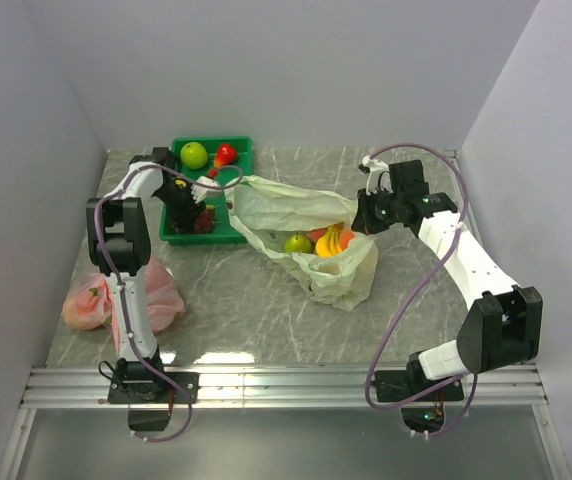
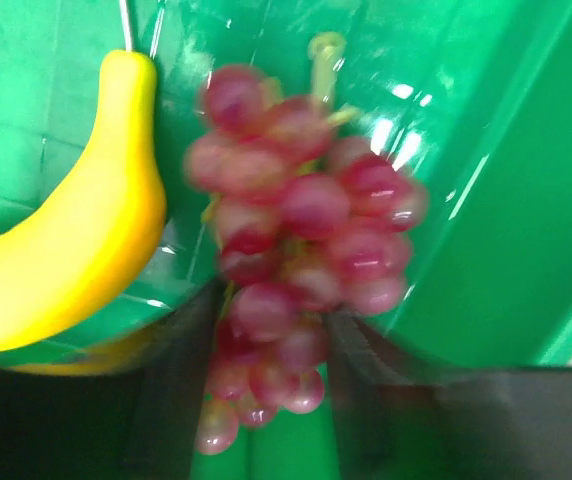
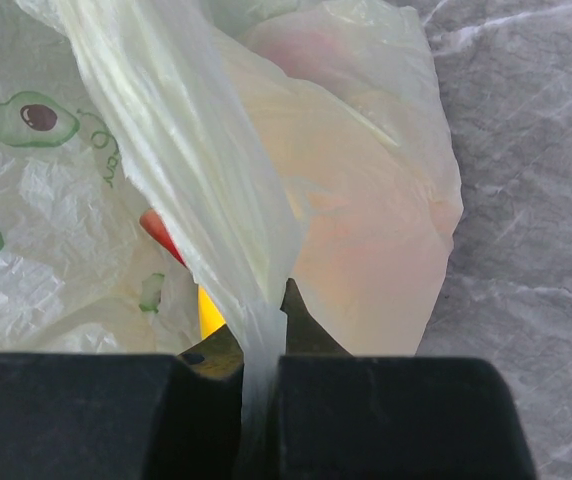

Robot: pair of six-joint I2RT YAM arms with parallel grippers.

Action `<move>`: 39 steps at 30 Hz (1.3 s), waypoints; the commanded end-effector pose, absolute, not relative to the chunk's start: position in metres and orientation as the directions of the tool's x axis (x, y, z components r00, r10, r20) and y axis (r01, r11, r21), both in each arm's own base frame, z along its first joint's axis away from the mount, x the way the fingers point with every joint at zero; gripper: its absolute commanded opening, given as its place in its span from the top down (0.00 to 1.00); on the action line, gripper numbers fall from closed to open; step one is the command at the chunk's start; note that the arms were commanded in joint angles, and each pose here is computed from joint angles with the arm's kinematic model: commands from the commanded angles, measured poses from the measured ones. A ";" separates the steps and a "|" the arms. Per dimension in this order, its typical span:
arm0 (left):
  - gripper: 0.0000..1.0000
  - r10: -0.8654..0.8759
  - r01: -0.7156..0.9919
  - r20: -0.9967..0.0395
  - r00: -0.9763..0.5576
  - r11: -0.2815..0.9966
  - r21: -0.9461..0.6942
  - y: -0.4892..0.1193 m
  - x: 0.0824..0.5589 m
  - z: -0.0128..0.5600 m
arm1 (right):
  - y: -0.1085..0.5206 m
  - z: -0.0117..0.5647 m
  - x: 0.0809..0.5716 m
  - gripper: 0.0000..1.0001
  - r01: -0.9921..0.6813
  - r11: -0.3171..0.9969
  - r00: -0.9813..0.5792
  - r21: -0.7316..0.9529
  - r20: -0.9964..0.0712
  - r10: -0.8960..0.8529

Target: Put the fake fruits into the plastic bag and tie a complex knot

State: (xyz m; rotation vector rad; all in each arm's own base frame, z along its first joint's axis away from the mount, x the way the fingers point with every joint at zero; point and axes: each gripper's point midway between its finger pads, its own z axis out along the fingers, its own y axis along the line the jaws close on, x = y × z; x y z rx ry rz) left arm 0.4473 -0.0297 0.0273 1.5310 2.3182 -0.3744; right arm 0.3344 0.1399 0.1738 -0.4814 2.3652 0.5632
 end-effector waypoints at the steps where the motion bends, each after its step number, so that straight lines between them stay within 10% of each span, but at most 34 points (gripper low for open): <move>1: 0.63 0.815 0.928 -0.482 -0.320 0.372 0.012 -0.041 0.467 0.033 | 0.136 0.184 0.340 1.00 -0.469 0.846 -0.701 0.254 -0.690 -0.181; 10: 0.99 0.736 0.920 -0.620 -0.272 0.389 0.058 -0.047 0.450 0.118 | 0.139 0.181 0.340 1.00 -0.470 0.841 -0.701 0.268 -0.692 -0.171; 31: 1.00 0.425 0.933 -0.898 0.113 0.265 0.243 -0.188 0.369 0.354 | 0.148 0.178 0.347 1.00 -0.470 0.825 -0.714 0.314 -0.685 -0.146; 39: 1.00 0.374 0.969 -0.910 0.178 0.094 0.228 -0.296 0.340 0.332 | 0.150 0.177 0.348 1.00 -0.472 0.821 -0.715 0.321 -0.685 -0.143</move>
